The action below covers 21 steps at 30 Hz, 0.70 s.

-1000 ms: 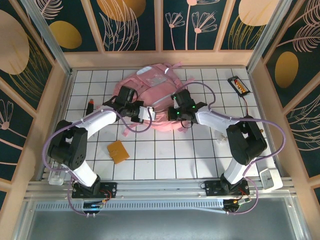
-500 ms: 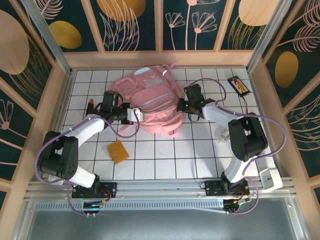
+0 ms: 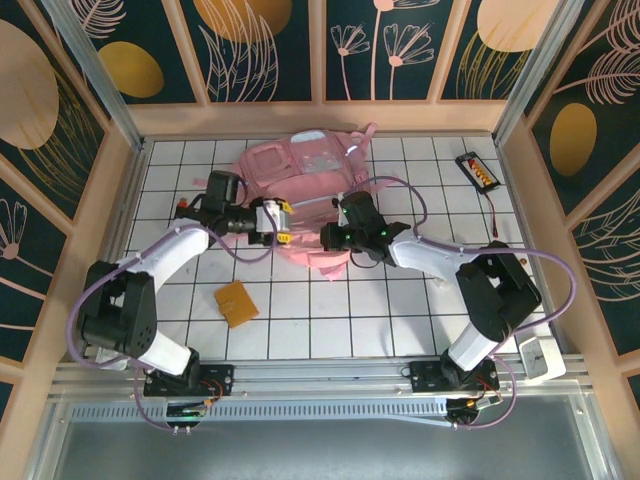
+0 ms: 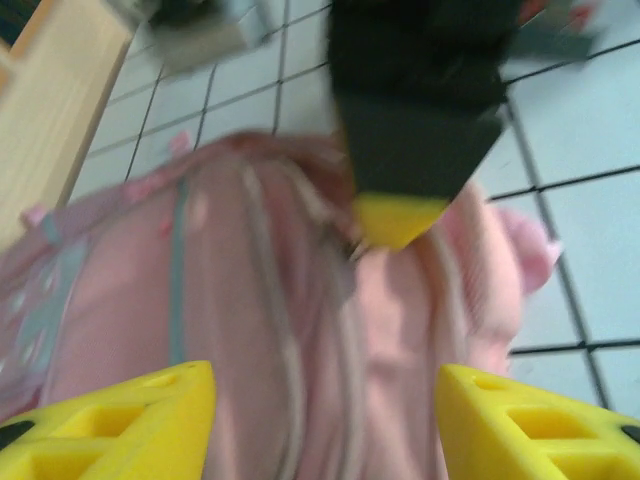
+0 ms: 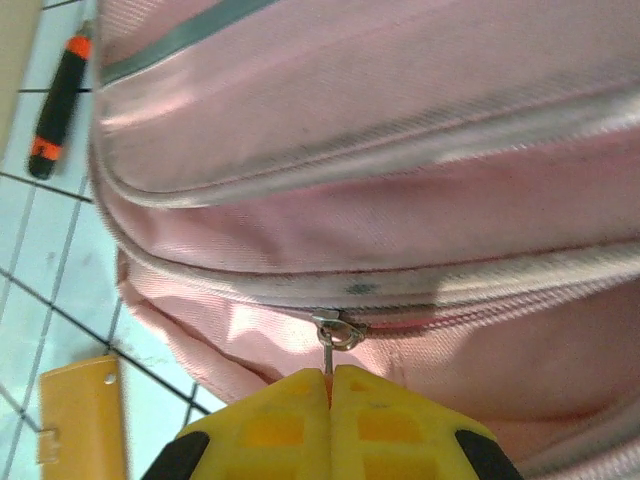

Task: Pack the student bag

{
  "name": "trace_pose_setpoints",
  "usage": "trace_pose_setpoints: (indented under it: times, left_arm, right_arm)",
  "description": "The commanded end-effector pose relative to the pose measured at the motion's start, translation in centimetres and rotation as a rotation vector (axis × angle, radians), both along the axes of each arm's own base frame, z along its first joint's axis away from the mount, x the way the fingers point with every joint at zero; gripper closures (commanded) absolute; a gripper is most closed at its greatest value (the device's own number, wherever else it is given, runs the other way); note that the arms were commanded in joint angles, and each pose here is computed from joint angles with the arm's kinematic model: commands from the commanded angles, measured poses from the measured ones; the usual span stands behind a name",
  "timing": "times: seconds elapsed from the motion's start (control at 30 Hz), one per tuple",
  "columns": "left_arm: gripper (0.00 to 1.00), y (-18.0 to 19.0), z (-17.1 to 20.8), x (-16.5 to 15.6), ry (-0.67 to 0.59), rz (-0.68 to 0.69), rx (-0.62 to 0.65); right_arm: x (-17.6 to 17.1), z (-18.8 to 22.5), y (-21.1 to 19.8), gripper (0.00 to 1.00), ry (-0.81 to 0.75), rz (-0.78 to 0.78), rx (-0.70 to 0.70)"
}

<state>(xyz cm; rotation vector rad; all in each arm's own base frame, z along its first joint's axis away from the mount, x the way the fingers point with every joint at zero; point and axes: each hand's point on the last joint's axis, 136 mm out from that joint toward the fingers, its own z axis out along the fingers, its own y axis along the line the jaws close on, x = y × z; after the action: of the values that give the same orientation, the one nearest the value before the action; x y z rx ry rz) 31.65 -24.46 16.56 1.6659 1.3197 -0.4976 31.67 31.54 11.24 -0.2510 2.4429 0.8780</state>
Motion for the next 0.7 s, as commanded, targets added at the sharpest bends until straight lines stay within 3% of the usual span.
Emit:
trace_pose_setpoints:
  times: [0.0, 0.17, 0.3, 0.5, 0.67]
  left_arm:
    - [0.40, -1.1, -0.8, -2.6, 0.044, -0.044, -0.004]
    - [0.43, -0.9, -1.7, 0.5, -0.010, 0.062, 0.061]
    - [0.44, -1.8, -1.4, 2.3, -0.052, 0.067, 0.071]
    - [0.49, -3.4, -2.8, 2.5, -0.007, -0.014, 0.076]
    - [0.56, -4.0, -6.1, 2.0, 0.020, -0.045, 0.182]
  right_arm:
    - [0.5, 3.9, 2.4, 1.00, -0.080, 0.103, 0.113]
    - [1.3, 3.7, 0.5, 1.00, -0.083, 0.081, 0.069]
    - [1.1, 3.3, -0.8, 1.00, -0.078, 0.061, 0.054]
    - [0.3, 4.0, 0.3, 1.00, -0.048, 0.099, 0.081]
    - [0.1, 5.0, 0.6, 1.00, -0.062, 0.110, 0.105]
